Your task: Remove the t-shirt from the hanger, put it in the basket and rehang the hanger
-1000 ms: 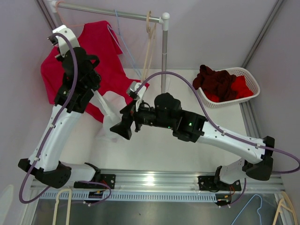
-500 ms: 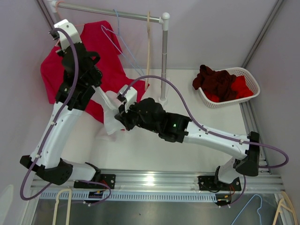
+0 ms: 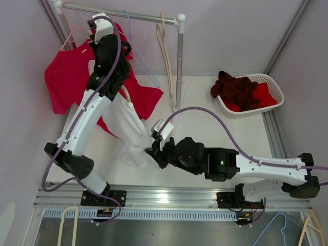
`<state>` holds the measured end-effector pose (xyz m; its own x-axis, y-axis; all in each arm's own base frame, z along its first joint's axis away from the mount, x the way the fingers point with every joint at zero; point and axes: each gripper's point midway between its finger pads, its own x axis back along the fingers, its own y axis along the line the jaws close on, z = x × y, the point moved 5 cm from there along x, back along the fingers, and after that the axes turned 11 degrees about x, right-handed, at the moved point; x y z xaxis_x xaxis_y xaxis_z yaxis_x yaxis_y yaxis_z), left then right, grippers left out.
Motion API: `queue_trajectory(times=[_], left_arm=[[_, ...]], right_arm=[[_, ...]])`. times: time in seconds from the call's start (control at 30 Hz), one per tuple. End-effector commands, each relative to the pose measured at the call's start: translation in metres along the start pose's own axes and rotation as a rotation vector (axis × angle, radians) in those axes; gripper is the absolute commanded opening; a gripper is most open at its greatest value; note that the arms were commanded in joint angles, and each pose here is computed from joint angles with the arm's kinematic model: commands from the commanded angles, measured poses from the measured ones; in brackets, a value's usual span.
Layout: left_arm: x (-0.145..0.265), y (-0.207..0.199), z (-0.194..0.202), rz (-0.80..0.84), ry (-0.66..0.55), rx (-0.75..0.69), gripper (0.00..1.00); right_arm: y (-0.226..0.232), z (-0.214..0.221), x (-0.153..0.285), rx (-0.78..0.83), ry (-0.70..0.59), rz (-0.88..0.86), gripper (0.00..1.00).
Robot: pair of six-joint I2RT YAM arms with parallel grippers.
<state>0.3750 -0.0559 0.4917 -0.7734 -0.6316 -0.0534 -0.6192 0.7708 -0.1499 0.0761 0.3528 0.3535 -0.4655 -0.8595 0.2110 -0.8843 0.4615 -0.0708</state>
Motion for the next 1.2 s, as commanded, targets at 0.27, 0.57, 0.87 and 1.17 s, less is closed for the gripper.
queue_trajectory(times=[0.27,0.57,0.87,1.17], left_arm=[[0.017,0.009,-0.056,0.097,0.052,0.131,0.01],[0.143,0.067,-0.008,0.614,0.534,0.196,0.01],[0.176,0.16,-0.021,0.652,0.55,0.181,0.01],[0.162,0.16,-0.022,0.588,0.463,0.17,0.01]], right_arm=[[0.017,0.092,-0.045,-0.076,0.209,-0.003,0.0],[-0.049,0.101,-0.102,-0.145,0.303,0.09,0.0],[-0.084,0.16,-0.131,-0.19,0.501,0.14,0.0],[-0.061,0.211,-0.167,-0.203,0.668,0.068,0.99]])
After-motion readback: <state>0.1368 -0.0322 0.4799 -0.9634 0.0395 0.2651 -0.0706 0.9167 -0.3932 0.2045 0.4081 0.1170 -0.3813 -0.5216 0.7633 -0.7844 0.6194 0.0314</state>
